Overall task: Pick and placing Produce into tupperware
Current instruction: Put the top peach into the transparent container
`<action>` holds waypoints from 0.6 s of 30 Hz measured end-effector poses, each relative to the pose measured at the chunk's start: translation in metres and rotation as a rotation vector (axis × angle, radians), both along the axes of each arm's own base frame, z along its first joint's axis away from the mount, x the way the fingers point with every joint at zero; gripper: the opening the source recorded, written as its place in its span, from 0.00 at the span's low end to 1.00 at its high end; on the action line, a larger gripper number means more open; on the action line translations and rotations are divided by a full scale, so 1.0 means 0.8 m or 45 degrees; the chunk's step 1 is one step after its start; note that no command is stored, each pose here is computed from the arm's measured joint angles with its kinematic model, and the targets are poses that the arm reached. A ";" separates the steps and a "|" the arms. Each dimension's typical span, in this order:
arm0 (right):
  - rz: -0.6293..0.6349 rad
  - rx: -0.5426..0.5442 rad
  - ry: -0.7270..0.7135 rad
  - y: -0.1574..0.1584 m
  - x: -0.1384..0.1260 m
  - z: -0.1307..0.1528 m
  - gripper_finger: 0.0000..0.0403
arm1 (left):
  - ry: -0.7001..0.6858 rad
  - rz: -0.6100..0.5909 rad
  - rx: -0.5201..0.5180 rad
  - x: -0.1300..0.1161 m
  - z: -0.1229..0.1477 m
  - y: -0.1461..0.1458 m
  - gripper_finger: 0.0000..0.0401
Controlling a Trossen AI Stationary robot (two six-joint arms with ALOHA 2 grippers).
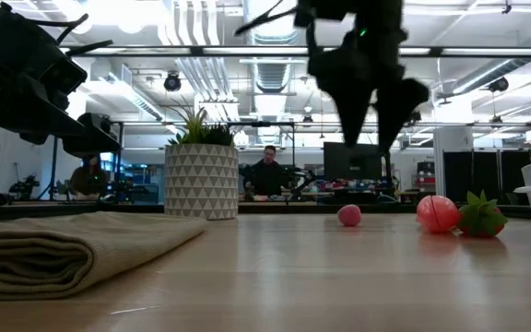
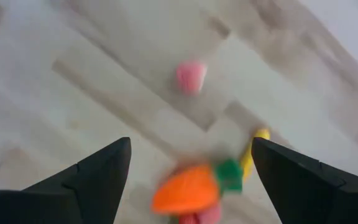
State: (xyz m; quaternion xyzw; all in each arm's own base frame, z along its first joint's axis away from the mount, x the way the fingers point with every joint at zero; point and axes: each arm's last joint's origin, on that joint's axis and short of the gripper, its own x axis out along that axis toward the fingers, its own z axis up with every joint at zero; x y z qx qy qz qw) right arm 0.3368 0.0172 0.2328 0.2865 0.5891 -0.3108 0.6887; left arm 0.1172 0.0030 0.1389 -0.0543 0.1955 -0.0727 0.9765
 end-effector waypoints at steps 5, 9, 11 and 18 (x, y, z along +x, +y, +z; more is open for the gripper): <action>0.041 -0.009 -0.024 -0.022 0.021 -0.019 0.81 | 0.001 0.000 0.000 0.000 0.000 0.000 0.71; 0.067 -0.054 0.066 -0.033 0.034 -0.048 0.81 | 0.000 0.000 0.000 0.000 0.000 0.000 0.71; 0.081 -0.054 0.116 -0.037 0.038 -0.064 0.80 | 0.000 0.000 0.000 0.000 0.000 0.000 0.71; 0.109 -0.056 0.143 -0.039 0.048 -0.081 0.66 | 0.000 0.000 0.000 0.000 0.000 0.000 0.71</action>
